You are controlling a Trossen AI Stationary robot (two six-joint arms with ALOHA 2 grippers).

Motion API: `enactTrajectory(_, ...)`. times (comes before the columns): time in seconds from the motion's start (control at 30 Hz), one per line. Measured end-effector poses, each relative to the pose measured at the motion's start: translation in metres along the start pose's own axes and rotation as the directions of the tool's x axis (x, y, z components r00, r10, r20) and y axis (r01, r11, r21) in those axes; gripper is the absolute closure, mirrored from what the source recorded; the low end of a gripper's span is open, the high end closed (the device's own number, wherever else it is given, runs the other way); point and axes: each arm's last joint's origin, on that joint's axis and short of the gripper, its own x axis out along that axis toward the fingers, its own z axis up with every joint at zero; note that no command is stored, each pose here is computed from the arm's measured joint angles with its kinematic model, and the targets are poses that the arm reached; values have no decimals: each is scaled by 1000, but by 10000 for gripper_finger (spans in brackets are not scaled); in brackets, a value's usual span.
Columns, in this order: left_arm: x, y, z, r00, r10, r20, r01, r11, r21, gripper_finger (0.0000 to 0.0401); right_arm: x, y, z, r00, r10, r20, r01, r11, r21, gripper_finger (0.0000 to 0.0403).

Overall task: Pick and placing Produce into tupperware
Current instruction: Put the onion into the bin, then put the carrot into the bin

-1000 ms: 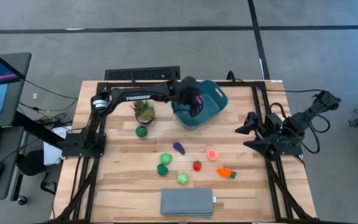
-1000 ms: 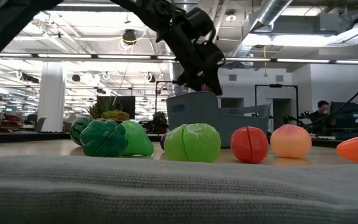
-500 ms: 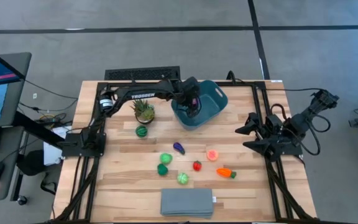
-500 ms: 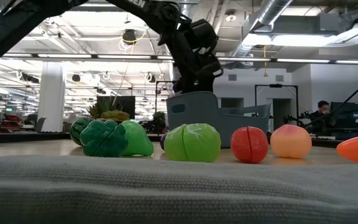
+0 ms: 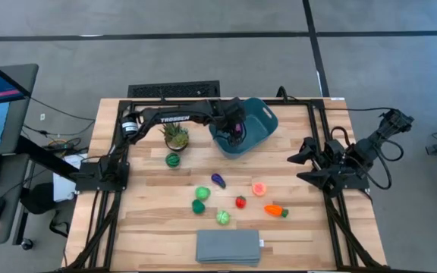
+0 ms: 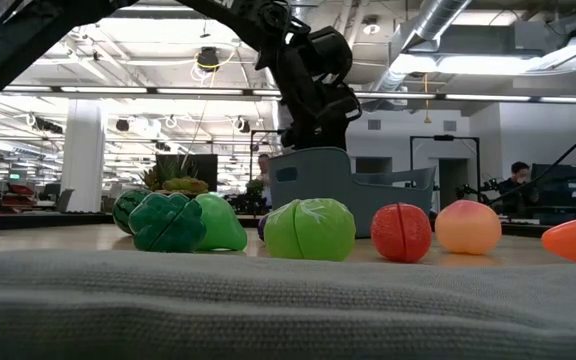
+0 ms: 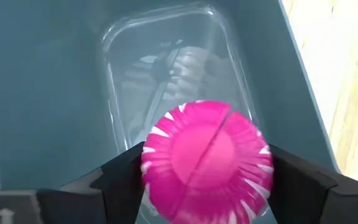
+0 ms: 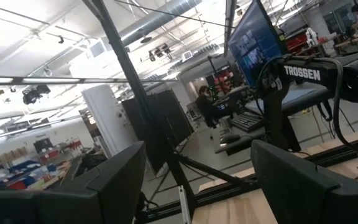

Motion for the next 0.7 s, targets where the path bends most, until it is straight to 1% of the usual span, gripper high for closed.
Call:
enactTrajectory(0.1,0,-1,0,1000,5,-3,-5,1000,2,117,0,0,0,1000,0,3,0,1000,2,90)
enactTrajectory(0.23,0,0,-3,1000,9,-29,-8,1000,6,116,0,0,1,1000,1,5,-1,1000,4,90)
enactTrajectory(0.37,0,0,-3,999,17,-30,-17,1000,14,116,0,0,0,1000,0,5,0,1000,9,90)
enactTrajectory(0.5,-8,-2,2,999,-31,-27,33,998,47,116,0,-1,-5,999,-12,-44,15,998,57,90)
enactTrajectory(0.6,-22,-5,8,997,-68,-43,72,993,97,116,-2,-2,-12,993,-37,-114,48,994,98,90)
enactTrajectory(0.7,-39,-11,14,992,-107,-65,116,981,154,115,-4,1,-18,987,-70,-144,86,991,106,90)
